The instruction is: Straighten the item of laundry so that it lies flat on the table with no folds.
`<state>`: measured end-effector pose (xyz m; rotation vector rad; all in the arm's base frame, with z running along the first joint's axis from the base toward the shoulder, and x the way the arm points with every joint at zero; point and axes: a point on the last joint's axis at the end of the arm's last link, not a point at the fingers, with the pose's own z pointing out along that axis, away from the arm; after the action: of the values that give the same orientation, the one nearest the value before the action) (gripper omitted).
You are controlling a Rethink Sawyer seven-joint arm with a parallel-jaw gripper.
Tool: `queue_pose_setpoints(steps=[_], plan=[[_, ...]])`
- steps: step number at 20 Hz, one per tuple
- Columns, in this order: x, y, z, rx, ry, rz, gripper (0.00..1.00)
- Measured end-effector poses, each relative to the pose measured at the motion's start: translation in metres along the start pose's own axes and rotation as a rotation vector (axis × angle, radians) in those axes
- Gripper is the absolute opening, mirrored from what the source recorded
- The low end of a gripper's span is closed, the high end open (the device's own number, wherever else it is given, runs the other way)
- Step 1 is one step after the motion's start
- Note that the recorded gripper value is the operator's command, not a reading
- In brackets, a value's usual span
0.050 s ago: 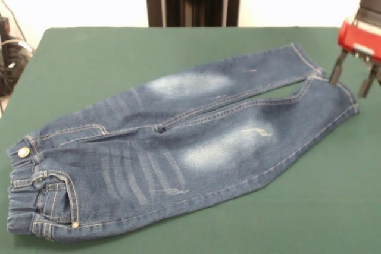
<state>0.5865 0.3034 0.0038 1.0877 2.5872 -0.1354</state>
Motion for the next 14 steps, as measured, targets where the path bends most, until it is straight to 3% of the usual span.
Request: queue_pose_setpoints(steps=[9, 14], plan=[[0.018, -0.002, 0.058, -0.017, -0.03, -0.033, 1.0], [0.016, 0.001, 0.057, -0.025, -0.033, -0.03, 1.0]])
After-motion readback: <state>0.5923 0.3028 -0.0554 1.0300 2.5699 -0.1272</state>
